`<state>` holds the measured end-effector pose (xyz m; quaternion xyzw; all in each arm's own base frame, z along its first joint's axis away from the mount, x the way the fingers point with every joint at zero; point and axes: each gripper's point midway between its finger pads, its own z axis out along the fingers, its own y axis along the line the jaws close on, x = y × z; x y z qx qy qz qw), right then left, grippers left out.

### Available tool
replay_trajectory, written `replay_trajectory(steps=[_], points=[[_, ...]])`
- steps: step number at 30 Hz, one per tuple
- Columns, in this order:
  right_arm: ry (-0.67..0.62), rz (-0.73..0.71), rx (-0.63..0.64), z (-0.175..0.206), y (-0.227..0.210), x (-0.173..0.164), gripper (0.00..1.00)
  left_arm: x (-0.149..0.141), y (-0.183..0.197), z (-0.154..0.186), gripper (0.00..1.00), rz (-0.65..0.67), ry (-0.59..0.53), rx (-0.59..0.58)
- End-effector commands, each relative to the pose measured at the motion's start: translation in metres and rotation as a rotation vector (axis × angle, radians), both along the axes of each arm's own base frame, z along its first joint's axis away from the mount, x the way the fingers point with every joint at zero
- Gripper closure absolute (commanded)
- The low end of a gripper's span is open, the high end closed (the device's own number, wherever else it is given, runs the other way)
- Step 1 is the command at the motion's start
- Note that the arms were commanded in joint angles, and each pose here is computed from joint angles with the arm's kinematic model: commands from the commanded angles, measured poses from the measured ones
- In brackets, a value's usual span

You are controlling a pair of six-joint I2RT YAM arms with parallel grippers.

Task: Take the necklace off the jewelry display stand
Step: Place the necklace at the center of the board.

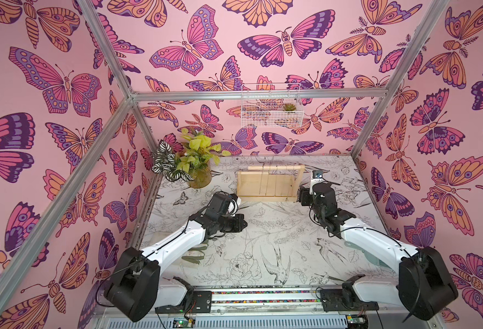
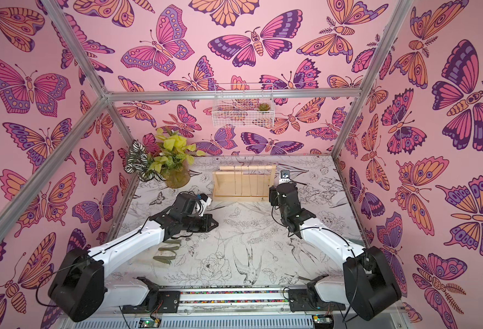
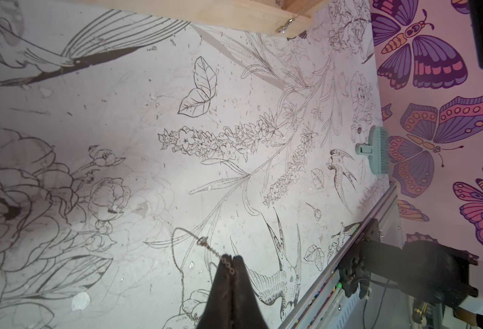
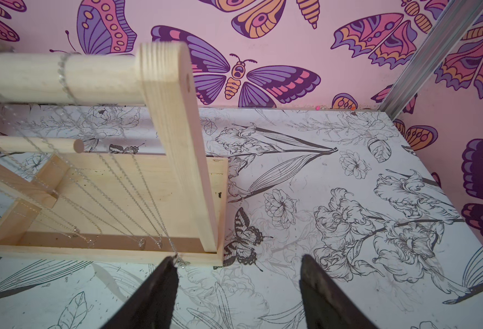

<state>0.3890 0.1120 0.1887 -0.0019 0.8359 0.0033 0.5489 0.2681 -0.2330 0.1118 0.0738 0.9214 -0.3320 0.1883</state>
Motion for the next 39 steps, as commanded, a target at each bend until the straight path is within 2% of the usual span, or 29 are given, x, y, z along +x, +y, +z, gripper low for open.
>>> replay_trajectory(steps=[1,14,21,24,27,29,31,33,35,39], points=[[-0.004,-0.004,0.029,0.000,0.002,0.002,0.30,0.015,0.000,0.000,1.00,-0.010,-0.036,0.024],[0.010,-0.002,0.040,-0.004,0.003,0.001,0.30,0.056,-0.010,-0.037,0.99,-0.014,0.026,0.087],[0.011,-0.002,0.041,-0.004,0.002,0.000,0.30,0.068,-0.011,-0.067,0.97,-0.020,0.062,0.149],[0.013,-0.008,0.042,-0.004,0.001,0.000,0.30,0.070,-0.012,-0.076,0.92,-0.024,0.076,0.160],[0.016,-0.005,0.042,-0.005,0.002,-0.001,0.30,0.070,-0.012,-0.079,0.78,-0.023,0.082,0.165],[0.017,-0.004,0.043,-0.005,0.002,-0.001,0.30,0.072,-0.012,-0.076,0.74,-0.023,0.073,0.164],[0.018,-0.004,0.043,-0.005,0.002,-0.001,0.30,0.072,-0.011,-0.071,0.63,-0.018,0.059,0.163],[0.018,-0.002,0.045,-0.005,0.002,-0.001,0.30,0.074,-0.010,-0.062,0.57,-0.008,0.038,0.157],[0.020,0.001,0.045,-0.005,0.003,-0.002,0.30,0.075,-0.011,-0.043,0.55,0.004,0.009,0.127],[0.022,-0.001,0.046,-0.006,0.002,-0.003,0.30,0.082,-0.017,0.024,0.55,0.026,-0.135,0.020]])
